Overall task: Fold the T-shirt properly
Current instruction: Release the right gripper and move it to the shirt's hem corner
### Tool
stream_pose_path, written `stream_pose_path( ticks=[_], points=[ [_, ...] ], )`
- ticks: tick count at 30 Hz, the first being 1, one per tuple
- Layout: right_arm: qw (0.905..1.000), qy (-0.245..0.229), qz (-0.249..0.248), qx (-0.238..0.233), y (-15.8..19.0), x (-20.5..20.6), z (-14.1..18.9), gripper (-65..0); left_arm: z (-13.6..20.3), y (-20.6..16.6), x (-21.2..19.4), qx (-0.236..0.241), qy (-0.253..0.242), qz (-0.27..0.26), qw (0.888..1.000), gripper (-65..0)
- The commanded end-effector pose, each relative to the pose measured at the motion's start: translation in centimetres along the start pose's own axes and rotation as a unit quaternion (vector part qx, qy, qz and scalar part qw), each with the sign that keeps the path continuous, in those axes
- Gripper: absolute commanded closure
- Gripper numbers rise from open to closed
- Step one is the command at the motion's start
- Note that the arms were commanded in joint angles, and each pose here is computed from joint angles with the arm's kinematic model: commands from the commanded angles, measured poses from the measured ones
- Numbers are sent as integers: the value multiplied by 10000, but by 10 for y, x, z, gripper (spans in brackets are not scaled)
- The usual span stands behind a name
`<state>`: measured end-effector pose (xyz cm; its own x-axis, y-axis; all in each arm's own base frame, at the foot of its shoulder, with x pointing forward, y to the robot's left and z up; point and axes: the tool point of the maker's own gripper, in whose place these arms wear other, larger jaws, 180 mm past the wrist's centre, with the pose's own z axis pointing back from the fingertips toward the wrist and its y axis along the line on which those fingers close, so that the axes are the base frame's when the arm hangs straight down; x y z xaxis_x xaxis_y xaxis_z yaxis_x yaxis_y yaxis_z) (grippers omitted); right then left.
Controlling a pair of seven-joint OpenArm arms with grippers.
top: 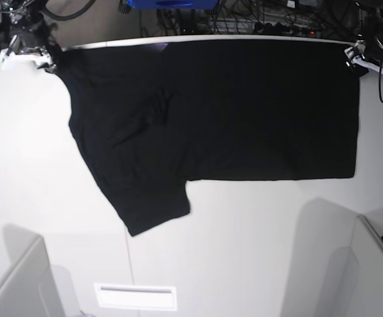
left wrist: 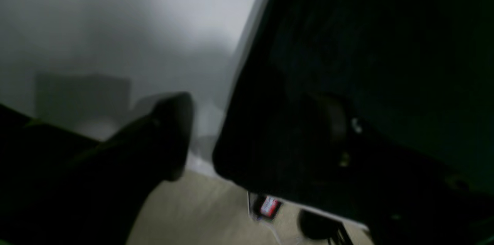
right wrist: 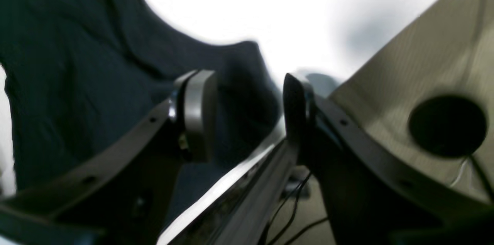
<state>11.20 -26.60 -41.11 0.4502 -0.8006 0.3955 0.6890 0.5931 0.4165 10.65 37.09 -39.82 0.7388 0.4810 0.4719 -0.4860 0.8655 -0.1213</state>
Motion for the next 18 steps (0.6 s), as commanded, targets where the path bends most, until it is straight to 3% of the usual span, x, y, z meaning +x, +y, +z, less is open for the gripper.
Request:
stream_pose_path(
  ticks=[1,6,11,13,17,18],
  points=[
    [9997,-222,120,43,2,11,7,-264,10,12,17,150,-312,-13,9994,-434],
    [9976,-568,317,244,22,31,10,-270,35,35,40,481,-814,138,9954,-434],
    [9895,-904,616,943,84,60,3,-267,60,14,73,432,-1425,-502,9876,-425],
    [9829,-900,925,1310,117,68,-4,-264,60,8,76,335,-1465,-695,9862,-354],
    [9664,-872,1343,2009,184,78,-17,-264,58,4,83,286,-1541,-738,9849,-49],
    [9624,-866,1417,2149,199,82,-21,-264,58,4,83,286,-1541,-738,9849,0]
  ],
)
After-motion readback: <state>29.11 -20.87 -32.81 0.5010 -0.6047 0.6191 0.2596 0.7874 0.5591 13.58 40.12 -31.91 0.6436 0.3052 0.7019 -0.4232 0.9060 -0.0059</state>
